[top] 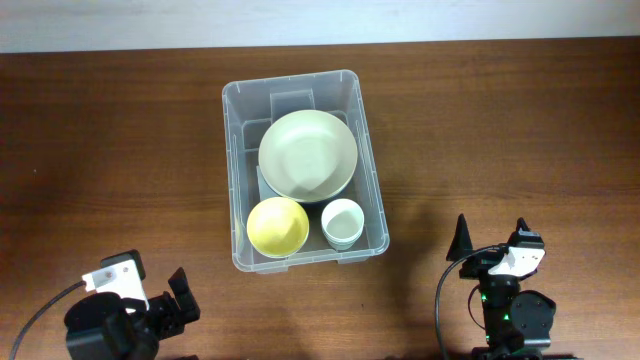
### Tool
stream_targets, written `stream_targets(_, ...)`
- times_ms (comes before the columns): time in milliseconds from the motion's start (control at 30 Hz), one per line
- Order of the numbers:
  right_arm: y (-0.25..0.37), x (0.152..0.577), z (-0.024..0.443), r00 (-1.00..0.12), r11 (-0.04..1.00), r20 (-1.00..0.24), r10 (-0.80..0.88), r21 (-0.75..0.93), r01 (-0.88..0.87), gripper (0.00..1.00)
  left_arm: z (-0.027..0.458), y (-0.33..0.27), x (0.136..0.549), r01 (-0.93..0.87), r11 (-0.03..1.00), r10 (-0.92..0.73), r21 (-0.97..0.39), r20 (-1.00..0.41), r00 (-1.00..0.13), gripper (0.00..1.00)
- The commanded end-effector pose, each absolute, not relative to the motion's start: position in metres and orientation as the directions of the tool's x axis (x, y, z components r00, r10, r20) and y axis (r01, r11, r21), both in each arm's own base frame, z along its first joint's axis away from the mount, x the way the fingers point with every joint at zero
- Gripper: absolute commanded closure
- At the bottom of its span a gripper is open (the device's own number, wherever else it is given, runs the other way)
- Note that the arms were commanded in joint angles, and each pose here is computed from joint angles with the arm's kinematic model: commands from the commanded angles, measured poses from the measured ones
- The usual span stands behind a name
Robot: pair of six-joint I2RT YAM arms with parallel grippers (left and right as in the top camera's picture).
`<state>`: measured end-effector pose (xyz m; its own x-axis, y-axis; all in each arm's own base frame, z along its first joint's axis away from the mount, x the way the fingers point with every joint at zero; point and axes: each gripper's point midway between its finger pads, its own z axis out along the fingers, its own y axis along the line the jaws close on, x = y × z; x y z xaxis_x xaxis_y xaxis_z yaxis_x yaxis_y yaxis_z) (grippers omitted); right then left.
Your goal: Pack container
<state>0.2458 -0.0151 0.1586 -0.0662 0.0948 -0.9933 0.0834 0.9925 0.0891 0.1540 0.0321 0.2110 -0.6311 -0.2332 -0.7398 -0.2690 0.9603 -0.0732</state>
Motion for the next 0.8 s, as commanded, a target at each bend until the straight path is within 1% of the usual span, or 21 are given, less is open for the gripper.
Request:
stream_targets(0,-0.015,0.246,0.156,-0.071,0.994,-0.994,0.088,0.082,0.077,0.01,0.210,0.034,0.153,-0.266,0.962,-0.218,-0.056,-0.744,-0.632,0.01)
stream_targets(133,-0.015,0.246,0.156,-0.071,0.994,-0.994,0.088,0.082,0.077,0.01,0.197,0.033,0.162,-0.253,0.965,-0.214,-0.068,-0.763,-0.610,0.01)
stream_targets(167,-0.015,0.246,0.156,-0.071,0.994,-0.994,0.088,0.082,0.077,0.01,0.189,0.028,0.177,-0.195,0.978,-0.168,-0.068,-0.814,-0.557,0.01)
stream_targets(200,-0.015,0.246,0.156,-0.070,0.994,-0.994,0.088,0.082,0.077,0.01,0.185,0.023,0.184,-0.151,0.987,-0.133,-0.061,-0.839,-0.528,0.01)
stream_targets(233,-0.015,0.246,0.156,-0.071,0.994,-0.994,0.088,0.082,0.077,0.01,0.177,0.014,0.195,-0.081,0.995,-0.083,-0.051,-0.877,-0.472,0.01)
stream_targets(300,-0.015,0.246,0.156,-0.071,0.994,-0.994,0.088,0.082,0.077,0.01,0.170,0.006,0.206,-0.027,0.999,-0.042,-0.034,-0.913,-0.405,0.01)
stream_targets(367,-0.015,0.246,0.156,-0.070,0.994,-0.994,0.088,0.082,0.077,0.01,0.168,0.002,0.215,0.012,1.000,0.011,0.007,-0.941,-0.338,0.01)
stream_targets(400,-0.015,0.246,0.156,-0.071,0.994,-0.994,0.088,0.082,0.077,0.01,0.169,0.000,0.222,0.033,0.998,0.057,0.050,-0.959,-0.278,0.01)
stream_targets(467,-0.015,0.246,0.156,-0.071,0.994,-0.994,0.088,0.082,0.077,0.01,0.169,-0.001,0.231,0.040,0.995,0.100,0.094,-0.975,-0.196,0.01)
stream_targets(533,-0.015,0.246,0.156,-0.071,0.994,-0.994,0.088,0.082,0.077,0.01,0.167,0.000,0.237,0.037,0.992,0.124,0.119,-0.983,-0.138,0.01)
stream_targets(600,-0.015,0.246,0.156,-0.071,0.994,-0.994,0.088,0.082,0.077,0.01,0.156,-0.001,0.243,0.036,0.992,0.124,0.121,-0.987,-0.103,0.01)
stream_targets(633,-0.015,0.246,0.156,-0.070,0.994,-0.994,0.088,0.082,0.077,0.01,0.158,-0.002,0.245,0.038,0.991,0.127,0.125,-0.989,-0.078,0.01)
stream_targets(767,-0.015,0.246,0.156,-0.070,0.994,-0.994,0.088,0.082,0.077,0.01,0.158,-0.006,0.246,0.057,0.982,0.183,0.179,-0.981,-0.063,0.01)
